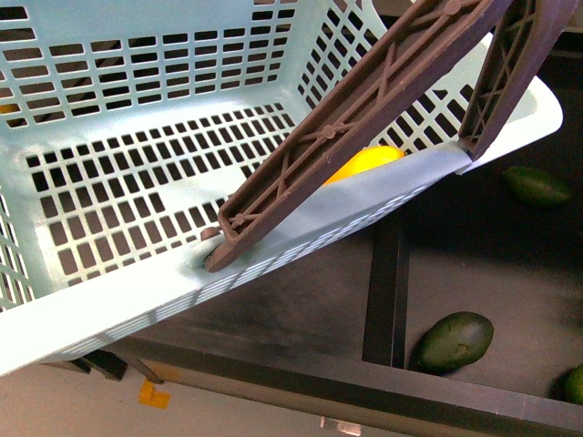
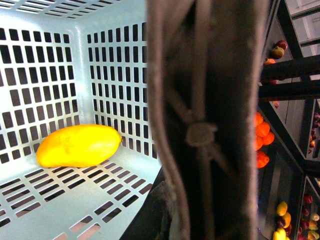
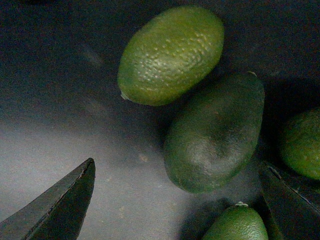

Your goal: Pick mango and avocado into basket

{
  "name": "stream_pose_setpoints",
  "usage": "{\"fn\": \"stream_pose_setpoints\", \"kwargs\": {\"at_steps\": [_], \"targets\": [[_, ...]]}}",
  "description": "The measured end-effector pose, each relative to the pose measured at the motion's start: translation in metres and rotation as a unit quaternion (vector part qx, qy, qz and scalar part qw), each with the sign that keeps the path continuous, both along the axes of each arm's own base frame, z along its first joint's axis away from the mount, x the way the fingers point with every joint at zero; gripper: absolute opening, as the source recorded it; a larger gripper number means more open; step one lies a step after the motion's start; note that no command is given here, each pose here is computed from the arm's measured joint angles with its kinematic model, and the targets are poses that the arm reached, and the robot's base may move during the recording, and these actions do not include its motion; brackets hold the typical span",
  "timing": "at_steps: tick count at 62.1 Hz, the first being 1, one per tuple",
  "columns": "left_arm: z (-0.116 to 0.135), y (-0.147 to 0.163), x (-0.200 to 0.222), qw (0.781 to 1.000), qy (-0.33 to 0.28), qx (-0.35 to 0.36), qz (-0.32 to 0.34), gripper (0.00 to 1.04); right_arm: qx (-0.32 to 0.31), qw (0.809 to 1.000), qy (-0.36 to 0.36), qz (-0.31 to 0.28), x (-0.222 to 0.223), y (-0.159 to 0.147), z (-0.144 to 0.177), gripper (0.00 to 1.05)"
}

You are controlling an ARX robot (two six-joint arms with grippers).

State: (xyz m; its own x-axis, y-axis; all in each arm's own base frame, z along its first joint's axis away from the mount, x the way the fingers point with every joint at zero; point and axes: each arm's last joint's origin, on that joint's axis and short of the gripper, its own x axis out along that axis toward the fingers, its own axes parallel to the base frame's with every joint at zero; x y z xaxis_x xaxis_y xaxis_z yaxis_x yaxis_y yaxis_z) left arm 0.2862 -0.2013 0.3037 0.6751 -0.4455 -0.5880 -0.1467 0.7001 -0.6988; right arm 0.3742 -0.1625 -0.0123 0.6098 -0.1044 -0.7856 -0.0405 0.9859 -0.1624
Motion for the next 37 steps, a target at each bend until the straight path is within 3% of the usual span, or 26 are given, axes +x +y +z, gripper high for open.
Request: {"fn": "stream_pose_setpoints", "kwargs": {"at_steps": [37], "targets": [[0.000, 0.000, 0.000, 1.000, 0.000, 0.000, 0.000, 0.04, 0.011, 0.998, -0.002, -0.061, 0.009, -0.016, -0.019, 0.96]]}}
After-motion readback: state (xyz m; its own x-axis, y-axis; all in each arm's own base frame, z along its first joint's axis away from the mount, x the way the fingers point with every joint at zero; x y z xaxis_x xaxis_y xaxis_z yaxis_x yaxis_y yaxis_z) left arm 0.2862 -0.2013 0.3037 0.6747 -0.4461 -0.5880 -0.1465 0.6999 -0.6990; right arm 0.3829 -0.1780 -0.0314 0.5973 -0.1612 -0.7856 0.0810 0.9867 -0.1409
